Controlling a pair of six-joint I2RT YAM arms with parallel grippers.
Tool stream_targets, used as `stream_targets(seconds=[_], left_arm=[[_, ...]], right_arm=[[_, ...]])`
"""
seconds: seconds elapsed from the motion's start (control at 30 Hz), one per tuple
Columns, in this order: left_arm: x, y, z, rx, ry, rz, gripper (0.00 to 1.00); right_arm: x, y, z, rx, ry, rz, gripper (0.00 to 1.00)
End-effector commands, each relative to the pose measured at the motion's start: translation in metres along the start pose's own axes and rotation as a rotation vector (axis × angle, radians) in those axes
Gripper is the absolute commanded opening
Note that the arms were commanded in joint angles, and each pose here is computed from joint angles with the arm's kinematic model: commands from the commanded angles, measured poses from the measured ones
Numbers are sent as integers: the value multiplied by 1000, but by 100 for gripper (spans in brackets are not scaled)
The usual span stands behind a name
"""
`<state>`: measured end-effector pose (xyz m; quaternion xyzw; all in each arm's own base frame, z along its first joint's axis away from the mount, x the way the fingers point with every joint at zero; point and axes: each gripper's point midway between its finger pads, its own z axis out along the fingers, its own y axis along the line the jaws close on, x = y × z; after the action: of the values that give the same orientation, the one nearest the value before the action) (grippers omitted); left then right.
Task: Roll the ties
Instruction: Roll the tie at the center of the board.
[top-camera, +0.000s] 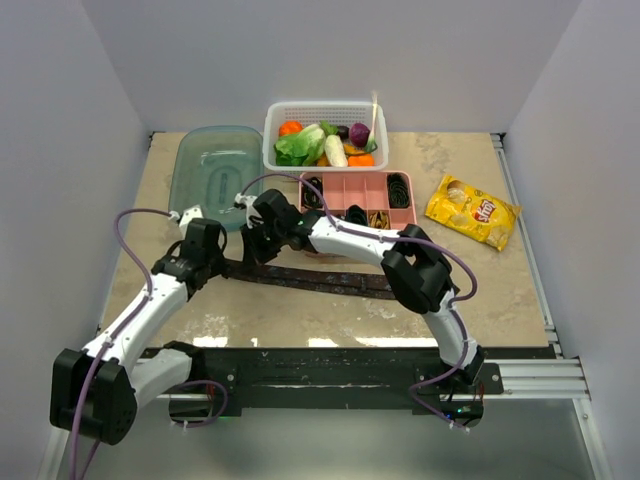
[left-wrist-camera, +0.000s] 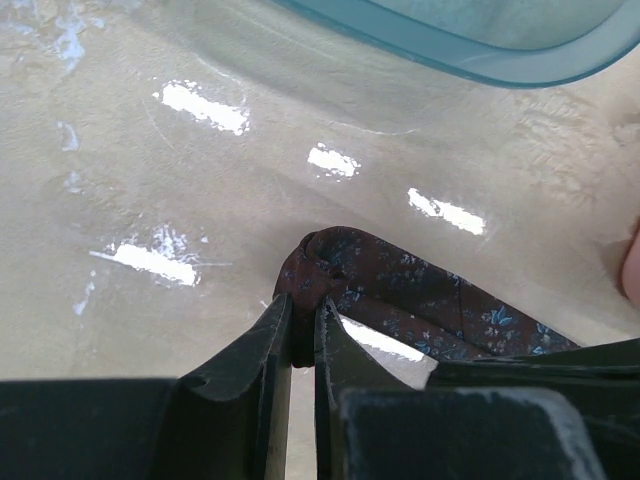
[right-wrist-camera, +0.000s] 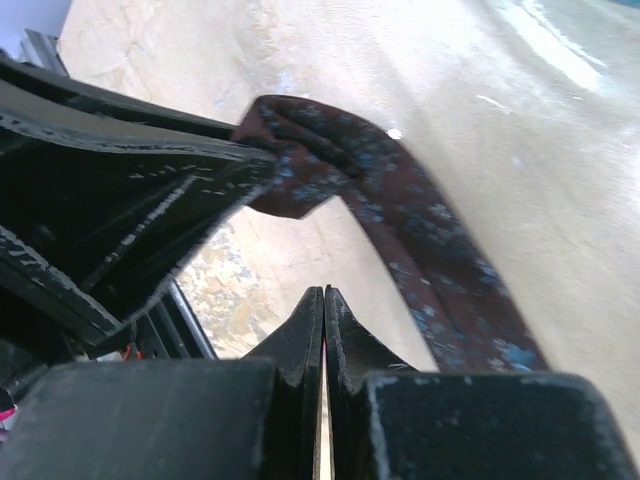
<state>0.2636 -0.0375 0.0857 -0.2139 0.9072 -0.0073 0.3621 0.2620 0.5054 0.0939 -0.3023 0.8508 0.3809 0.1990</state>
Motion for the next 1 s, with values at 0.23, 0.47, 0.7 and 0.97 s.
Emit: stream_targets(seconds=[0.23, 0.47, 0.7, 0.97], left_arm=[[-16, 1, -7, -177, -61, 93, 0], [-8, -14, -2, -284, -69, 257, 0], [8, -38, 7, -288, -78, 374, 0], [34, -61, 13, -253, -53, 439, 0]], right_arm=[[6, -16, -13, 50, 8, -9, 0], [6, -29, -33, 55, -10, 31, 0], [0, -41, -71, 35, -71, 87, 0], [8, -47, -77, 59, -62, 97, 0]])
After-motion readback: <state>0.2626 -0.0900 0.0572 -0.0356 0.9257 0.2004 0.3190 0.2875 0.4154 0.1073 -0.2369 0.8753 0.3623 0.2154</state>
